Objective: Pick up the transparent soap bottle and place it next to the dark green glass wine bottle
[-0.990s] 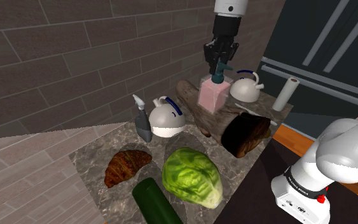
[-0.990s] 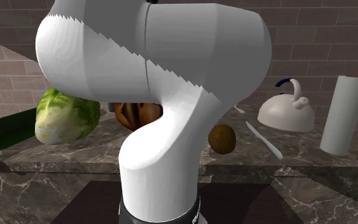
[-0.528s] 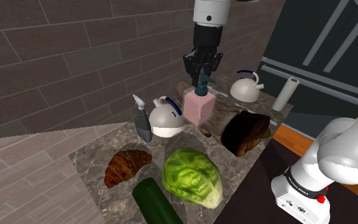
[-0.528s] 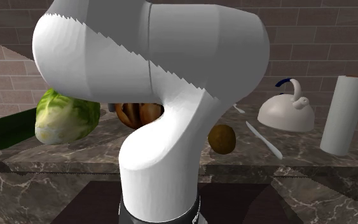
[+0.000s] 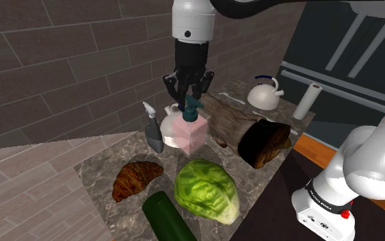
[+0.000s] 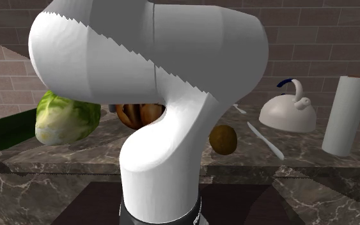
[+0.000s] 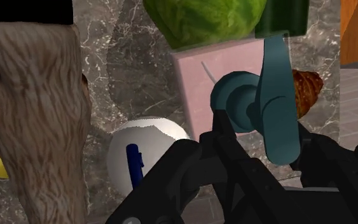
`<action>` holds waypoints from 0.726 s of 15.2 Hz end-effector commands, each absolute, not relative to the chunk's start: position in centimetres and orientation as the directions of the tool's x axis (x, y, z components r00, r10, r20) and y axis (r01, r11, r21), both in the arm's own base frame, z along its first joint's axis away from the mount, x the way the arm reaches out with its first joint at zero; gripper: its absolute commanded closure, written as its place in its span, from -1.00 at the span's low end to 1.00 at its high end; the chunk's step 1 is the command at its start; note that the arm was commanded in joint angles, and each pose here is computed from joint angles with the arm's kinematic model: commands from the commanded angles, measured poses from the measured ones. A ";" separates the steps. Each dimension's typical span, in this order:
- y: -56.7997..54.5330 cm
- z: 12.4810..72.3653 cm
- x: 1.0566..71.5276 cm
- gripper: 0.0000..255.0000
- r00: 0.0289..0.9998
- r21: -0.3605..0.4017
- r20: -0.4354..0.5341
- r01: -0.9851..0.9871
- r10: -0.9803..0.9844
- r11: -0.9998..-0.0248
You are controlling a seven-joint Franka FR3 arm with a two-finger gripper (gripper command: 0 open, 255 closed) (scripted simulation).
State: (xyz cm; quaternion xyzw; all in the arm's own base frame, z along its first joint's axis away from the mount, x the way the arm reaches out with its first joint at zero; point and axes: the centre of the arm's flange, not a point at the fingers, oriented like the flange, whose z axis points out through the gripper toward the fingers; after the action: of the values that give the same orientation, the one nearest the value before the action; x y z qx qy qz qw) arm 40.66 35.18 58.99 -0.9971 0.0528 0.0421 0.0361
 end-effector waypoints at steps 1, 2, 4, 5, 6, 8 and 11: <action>37.8 58.6 40.6 1.00 0.991 -0.069 -0.088 -0.110 -0.104 -0.992; 39.1 58.4 40.6 1.00 0.991 -0.069 -0.088 -0.110 -0.104 -0.992; 41.7 58.1 40.4 1.00 0.991 -0.069 -0.088 -0.110 -0.104 -0.992; 43.0 57.9 40.3 1.00 0.991 -0.069 -0.088 -0.110 -0.104 -0.992; 44.3 57.7 40.2 1.00 0.991 -0.069 -0.088 -0.110 -0.104 -0.992; 46.9 57.3 40.1 1.00 0.991 -0.069 -0.088 -0.110 -0.104 -0.992; 50.8 56.8 39.8 1.00 0.991 -0.069 -0.088 -0.110 -0.104 -0.992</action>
State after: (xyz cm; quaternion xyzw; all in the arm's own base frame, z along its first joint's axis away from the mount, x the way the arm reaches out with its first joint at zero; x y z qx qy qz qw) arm 40.01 49.69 56.75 -0.9971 0.0526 0.0425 0.0364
